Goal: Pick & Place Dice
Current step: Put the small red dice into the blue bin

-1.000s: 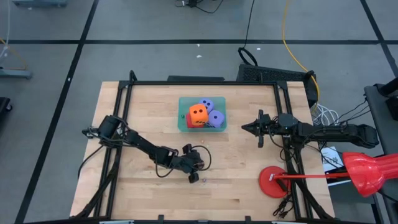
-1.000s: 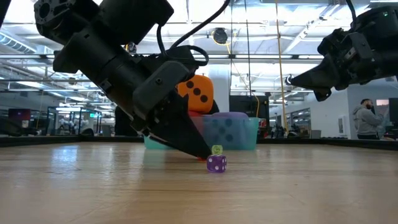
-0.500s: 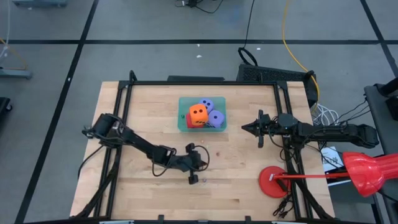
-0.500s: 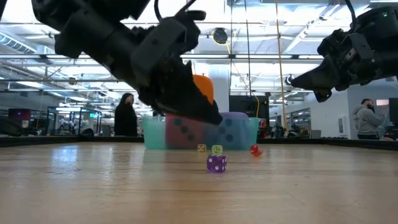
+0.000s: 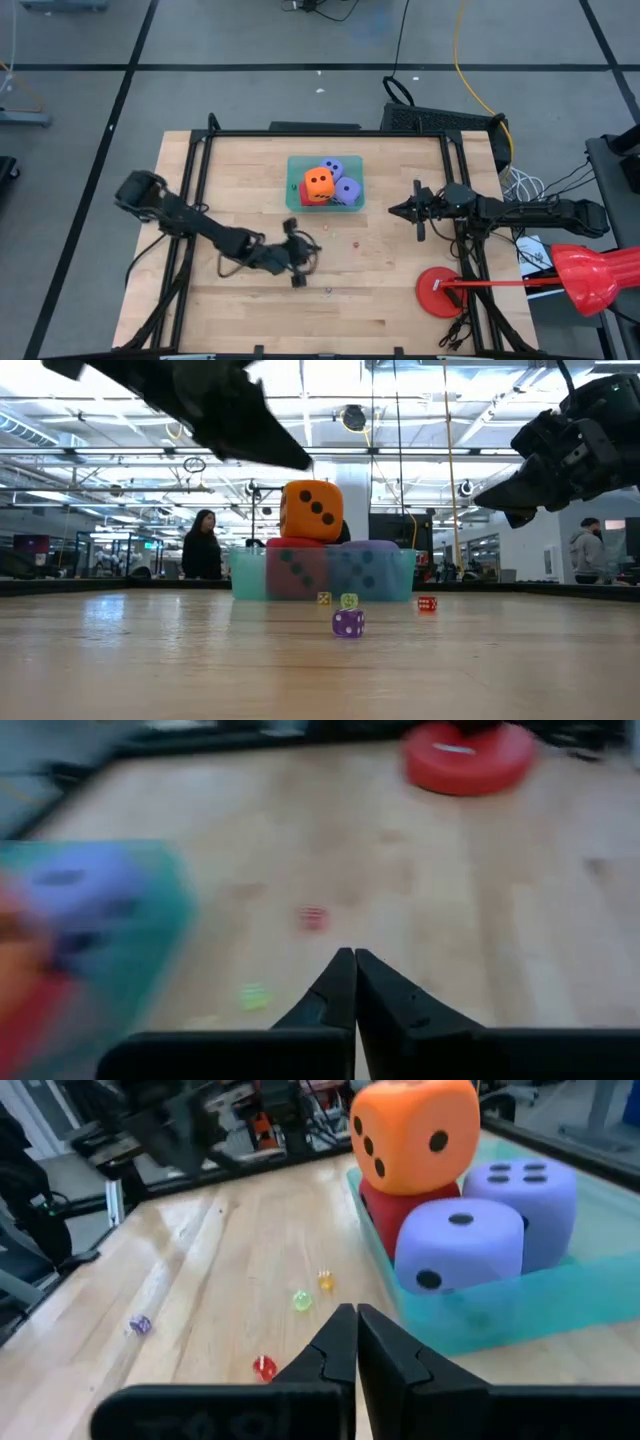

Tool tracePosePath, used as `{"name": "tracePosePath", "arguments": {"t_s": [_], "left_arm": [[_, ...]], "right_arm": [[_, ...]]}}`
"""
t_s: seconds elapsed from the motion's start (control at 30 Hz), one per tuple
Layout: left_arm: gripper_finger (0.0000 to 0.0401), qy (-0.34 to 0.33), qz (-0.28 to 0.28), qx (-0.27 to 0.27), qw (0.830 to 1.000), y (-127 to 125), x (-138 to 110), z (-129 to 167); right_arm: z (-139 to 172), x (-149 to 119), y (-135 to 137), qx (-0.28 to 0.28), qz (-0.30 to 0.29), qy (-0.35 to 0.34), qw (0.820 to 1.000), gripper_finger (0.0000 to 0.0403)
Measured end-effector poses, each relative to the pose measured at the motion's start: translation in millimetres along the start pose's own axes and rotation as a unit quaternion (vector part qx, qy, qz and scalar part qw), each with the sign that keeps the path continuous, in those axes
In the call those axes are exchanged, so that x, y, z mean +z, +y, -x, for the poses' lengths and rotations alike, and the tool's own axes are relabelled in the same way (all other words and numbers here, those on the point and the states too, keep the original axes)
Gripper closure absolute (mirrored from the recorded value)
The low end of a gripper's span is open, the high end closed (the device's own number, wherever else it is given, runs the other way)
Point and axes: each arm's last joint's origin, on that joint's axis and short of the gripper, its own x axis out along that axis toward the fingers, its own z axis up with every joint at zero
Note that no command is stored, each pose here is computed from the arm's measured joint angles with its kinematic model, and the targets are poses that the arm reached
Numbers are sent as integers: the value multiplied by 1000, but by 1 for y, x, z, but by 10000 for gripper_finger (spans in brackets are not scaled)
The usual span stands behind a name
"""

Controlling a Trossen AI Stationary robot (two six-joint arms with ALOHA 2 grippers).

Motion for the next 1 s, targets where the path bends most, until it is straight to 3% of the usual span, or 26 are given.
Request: {"name": "tracePosePath", "arguments": {"t_s": [0.13, 0.37, 0.47, 0.57, 0.63, 0.77, 1.0], "left_arm": [[398, -34, 0, 27, 999, 22, -2, 39], [399, -149, 83, -21, 985, 80, -28, 98], [399, -136, 121, 9, 983, 102, -36, 107], [400, -107, 103, 38, 988, 116, -43, 108], [400, -129, 78, 22, 988, 121, -42, 111], [400, -182, 40, -30, 982, 130, -34, 120], [392, -202, 72, -24, 976, 145, -30, 133]], "right_arm": [[-1, 2, 2, 12, 7, -11, 1000, 397], [-5, 3, 9, -17, 53, -28, 998, 359], [-6, 7, 11, -35, 57, -52, 996, 334], [-7, 8, 13, -2, 59, -55, 997, 312], [-9, 5, 14, 28, 52, -32, 998, 300], [-15, -2, 18, 29, 50, 10, 998, 279], [-32, 1, 33, 29, 59, 53, 996, 211]]}}
